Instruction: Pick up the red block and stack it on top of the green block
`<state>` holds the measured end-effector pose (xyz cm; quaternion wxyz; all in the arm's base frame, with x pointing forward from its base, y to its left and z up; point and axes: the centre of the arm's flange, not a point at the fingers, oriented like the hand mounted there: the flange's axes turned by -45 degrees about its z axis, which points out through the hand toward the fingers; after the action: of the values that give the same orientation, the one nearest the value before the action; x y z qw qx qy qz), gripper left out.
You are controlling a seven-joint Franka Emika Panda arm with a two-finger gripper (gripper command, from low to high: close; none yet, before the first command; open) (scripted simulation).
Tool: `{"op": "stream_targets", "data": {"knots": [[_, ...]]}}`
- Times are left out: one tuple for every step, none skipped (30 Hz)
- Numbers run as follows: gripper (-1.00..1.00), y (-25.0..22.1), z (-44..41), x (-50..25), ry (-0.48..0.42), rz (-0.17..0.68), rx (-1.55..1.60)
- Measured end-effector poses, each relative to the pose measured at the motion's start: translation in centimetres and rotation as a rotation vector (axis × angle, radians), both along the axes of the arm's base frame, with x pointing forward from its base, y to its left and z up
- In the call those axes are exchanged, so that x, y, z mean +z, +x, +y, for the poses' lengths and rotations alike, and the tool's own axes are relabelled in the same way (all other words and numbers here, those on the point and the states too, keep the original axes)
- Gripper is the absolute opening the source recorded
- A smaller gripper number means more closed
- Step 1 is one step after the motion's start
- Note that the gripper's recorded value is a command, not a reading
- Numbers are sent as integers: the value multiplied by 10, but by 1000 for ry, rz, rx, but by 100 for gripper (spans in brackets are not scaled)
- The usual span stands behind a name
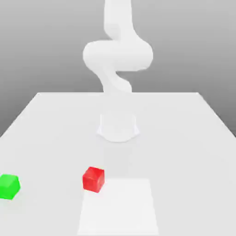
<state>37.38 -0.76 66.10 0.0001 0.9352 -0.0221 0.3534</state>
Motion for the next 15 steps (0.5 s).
{"op": "stream_targets", "data": {"knots": [[0, 11, -4, -25, 4, 38, -15], [0, 21, -8, -50, 8, 75, -30], [0, 29, -13, -74, 12, 112, -45], [0, 35, -17, -99, 17, 148, -59], [0, 40, -21, -124, 22, 185, -74], [0, 43, -26, -149, 28, 221, -89], [0, 45, -30, -174, 33, 258, -104], [0, 45, -35, -199, 39, 295, -119], [0, 43, -39, -224, 46, 332, -135], [0, 40, -43, -250, 53, 370, -150], [0, 36, -47, -275, 60, 409, -166], [0, 30, -51, -300, 68, 449, -183], [0, 22, -54, -325, 77, 490, -200], [0, 12, -57, -351, 86, 533, -217], [0, 0, -60, -376, 96, 577, -236]]}}
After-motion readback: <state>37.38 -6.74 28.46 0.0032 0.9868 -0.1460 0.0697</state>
